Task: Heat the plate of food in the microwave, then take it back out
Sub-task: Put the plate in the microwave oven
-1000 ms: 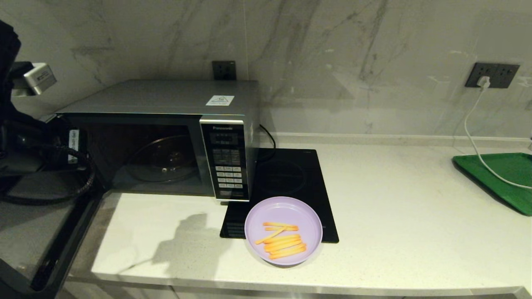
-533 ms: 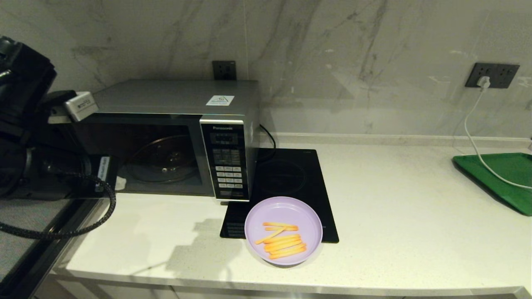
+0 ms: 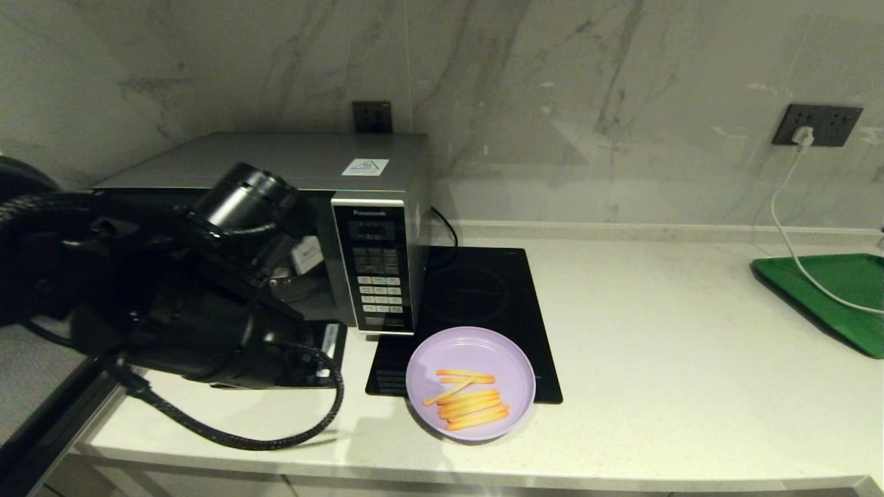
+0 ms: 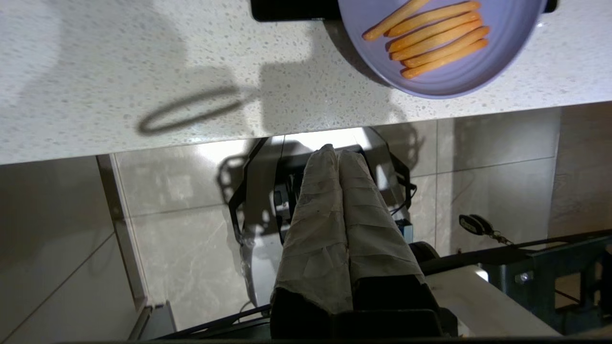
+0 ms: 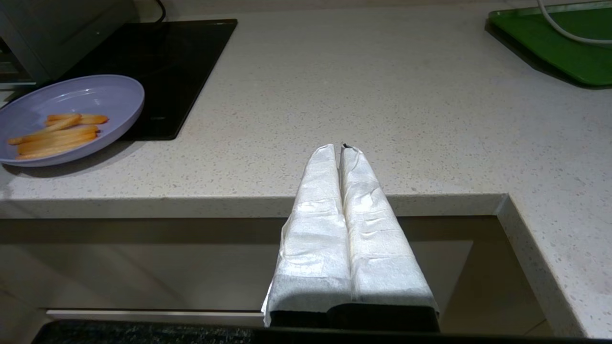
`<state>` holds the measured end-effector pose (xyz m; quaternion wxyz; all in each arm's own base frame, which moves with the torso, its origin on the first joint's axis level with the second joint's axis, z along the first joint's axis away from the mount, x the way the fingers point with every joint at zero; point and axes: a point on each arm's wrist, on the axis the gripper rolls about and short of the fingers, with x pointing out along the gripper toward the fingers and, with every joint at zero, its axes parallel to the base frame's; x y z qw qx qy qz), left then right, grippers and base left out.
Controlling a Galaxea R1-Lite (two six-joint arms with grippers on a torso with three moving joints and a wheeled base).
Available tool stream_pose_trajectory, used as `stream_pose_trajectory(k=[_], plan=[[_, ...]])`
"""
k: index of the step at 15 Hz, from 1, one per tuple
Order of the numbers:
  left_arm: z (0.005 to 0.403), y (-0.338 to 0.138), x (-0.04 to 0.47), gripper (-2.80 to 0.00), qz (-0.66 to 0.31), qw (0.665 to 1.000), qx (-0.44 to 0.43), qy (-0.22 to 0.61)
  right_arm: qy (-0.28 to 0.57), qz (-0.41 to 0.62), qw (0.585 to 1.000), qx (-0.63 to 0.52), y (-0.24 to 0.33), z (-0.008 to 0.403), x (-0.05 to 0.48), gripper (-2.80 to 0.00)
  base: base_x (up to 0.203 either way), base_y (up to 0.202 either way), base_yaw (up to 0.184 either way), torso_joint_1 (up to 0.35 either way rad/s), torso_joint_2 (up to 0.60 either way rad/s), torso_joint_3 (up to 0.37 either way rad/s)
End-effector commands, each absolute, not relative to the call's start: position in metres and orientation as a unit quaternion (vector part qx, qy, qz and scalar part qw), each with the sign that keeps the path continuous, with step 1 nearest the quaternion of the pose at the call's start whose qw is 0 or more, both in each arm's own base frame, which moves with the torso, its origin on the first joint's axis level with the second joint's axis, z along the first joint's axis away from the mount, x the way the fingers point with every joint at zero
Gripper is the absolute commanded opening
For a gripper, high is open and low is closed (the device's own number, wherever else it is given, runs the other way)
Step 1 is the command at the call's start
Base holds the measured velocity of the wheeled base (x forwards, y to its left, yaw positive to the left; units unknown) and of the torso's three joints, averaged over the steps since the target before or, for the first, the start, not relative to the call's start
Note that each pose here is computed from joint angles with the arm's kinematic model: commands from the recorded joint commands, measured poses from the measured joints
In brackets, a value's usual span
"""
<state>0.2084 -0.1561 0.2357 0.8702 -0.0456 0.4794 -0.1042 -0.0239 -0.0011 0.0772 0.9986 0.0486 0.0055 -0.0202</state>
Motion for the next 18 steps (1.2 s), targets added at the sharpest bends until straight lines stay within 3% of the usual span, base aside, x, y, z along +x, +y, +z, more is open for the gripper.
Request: stream_pose_trajectory(k=[1, 9, 18], plan=[[0.199, -0.184, 0.232, 0.00, -0.083, 0.848, -0.025, 0.524, 0.006, -0.020, 0.999, 0.049, -0.001, 0.077, -0.024, -2.80, 0.000, 0.000, 0.000, 0.000, 0.00, 0.000], [0.140, -0.218, 0.275, 0.00, -0.041, 0.837, -0.029, 0.546, 0.005, -0.020, 0.999, 0.049, -0.001, 0.077, -0.024, -2.80, 0.000, 0.000, 0.000, 0.000, 0.00, 0.000], [0.133, -0.229, 0.330, 0.00, -0.005, 0.842, -0.074, 0.535, 0.006, -0.020, 0.999, 0.049, -0.001, 0.077, -0.024, -2.80, 0.000, 0.000, 0.000, 0.000, 0.00, 0.000]])
